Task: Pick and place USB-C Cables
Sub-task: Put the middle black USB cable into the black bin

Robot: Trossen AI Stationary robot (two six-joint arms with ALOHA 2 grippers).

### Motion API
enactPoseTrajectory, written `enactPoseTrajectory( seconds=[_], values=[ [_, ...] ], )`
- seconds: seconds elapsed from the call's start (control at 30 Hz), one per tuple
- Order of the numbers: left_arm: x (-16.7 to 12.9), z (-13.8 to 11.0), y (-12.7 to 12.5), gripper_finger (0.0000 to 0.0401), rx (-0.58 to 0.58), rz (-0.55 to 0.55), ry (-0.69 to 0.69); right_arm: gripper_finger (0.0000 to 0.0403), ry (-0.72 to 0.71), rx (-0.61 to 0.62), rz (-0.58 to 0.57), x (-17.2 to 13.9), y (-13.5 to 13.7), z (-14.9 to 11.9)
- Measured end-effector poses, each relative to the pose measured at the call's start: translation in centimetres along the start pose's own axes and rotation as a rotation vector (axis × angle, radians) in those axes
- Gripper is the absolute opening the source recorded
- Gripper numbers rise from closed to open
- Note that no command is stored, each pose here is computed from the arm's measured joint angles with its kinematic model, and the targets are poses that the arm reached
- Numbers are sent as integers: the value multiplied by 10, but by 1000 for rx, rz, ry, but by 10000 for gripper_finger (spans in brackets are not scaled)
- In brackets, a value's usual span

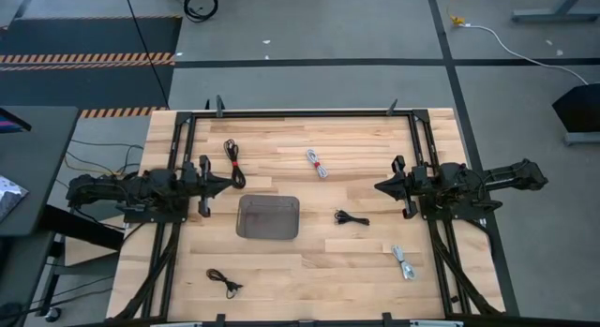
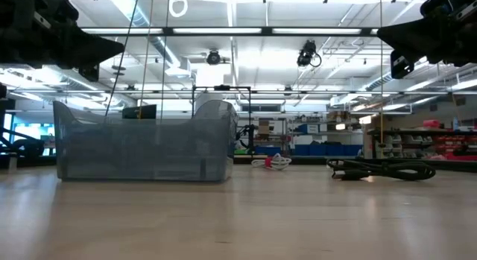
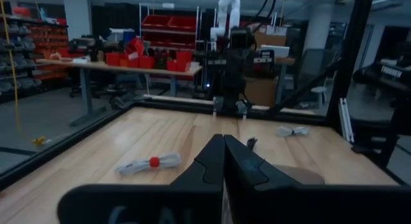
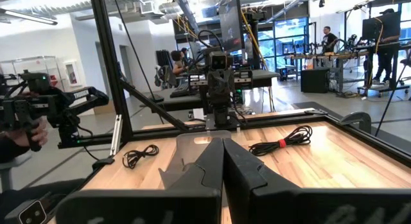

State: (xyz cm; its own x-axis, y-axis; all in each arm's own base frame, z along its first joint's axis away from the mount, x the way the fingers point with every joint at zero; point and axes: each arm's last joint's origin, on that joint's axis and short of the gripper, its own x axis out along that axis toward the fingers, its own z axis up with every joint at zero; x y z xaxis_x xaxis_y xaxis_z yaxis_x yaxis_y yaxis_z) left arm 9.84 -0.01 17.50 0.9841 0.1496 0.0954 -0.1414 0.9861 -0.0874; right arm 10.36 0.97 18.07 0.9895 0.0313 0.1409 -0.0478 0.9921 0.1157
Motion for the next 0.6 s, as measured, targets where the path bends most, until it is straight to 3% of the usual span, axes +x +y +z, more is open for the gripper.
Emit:
enactPoseTrajectory(
  seconds=[0.1, 0.37, 0.5, 0.6],
  values=[
    [0, 0, 0, 7, -39, -1, -5, 9, 0, 0, 0, 0, 0, 0],
    [0, 1, 0, 7, -298, -1, -6, 10, 0, 0, 0, 0, 0, 0],
    [0, 3, 0, 7, -319, -3, -28, 10, -1, -4, -2, 0, 0, 0],
    [-1, 12, 0, 7, -334, -9, -126, 10, -28, -11, -67, 0, -2, 2]
  ],
)
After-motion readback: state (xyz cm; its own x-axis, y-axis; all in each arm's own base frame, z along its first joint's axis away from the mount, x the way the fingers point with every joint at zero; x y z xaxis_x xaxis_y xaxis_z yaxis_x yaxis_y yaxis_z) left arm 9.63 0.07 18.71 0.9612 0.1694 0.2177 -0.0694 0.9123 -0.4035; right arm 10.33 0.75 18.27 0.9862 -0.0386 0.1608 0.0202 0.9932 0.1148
